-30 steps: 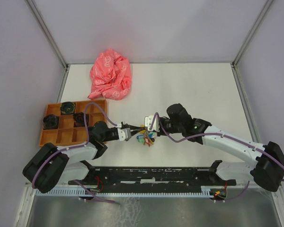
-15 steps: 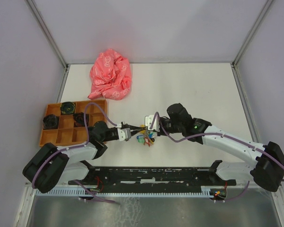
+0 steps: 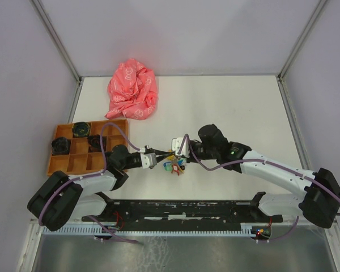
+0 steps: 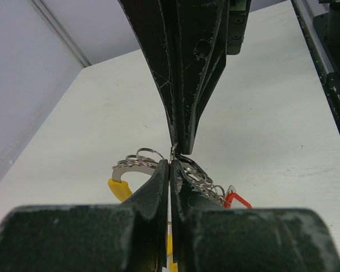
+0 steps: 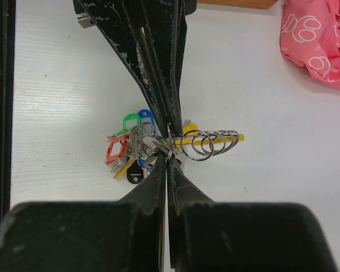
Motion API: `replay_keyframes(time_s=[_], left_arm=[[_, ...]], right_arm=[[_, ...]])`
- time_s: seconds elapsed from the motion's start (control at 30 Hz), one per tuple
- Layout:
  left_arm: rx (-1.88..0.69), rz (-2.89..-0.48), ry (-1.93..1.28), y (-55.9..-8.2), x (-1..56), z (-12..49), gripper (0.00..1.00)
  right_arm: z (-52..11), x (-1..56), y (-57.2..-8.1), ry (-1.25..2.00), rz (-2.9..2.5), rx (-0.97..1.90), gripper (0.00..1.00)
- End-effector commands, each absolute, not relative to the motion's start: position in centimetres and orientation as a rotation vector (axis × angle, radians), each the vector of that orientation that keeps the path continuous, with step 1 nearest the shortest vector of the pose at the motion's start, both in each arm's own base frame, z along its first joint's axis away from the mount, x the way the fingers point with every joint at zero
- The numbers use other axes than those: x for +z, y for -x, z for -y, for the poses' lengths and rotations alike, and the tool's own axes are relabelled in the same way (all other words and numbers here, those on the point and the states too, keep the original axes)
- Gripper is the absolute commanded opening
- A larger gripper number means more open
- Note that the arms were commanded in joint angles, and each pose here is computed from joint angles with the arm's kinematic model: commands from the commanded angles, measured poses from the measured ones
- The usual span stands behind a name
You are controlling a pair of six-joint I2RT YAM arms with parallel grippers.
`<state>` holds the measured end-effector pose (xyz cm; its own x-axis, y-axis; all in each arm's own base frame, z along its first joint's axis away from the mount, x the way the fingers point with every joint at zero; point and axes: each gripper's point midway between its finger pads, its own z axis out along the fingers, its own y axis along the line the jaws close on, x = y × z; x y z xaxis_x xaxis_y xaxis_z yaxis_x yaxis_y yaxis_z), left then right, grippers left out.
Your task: Put the keys on the keyring
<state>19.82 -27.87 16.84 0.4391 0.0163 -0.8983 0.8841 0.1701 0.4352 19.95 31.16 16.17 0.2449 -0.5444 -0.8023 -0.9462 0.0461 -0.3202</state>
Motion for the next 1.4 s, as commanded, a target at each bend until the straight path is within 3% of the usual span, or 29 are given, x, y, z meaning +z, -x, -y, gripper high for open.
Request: replay_keyframes(time_s=[0.0, 1.37], left_arm=[[-0.765, -0.813, -1.255, -19.3, 19.2, 28.4, 0.03], [-0.637, -0.923, -1.356, -20.3, 17.6, 29.3, 0.03]], right_arm=[[-34.4, 21.9, -20.2, 1.530, -1.219, 0.633, 0.01], [-35.9, 22.4, -21.5, 1.589, -1.297, 0.599, 0.01]])
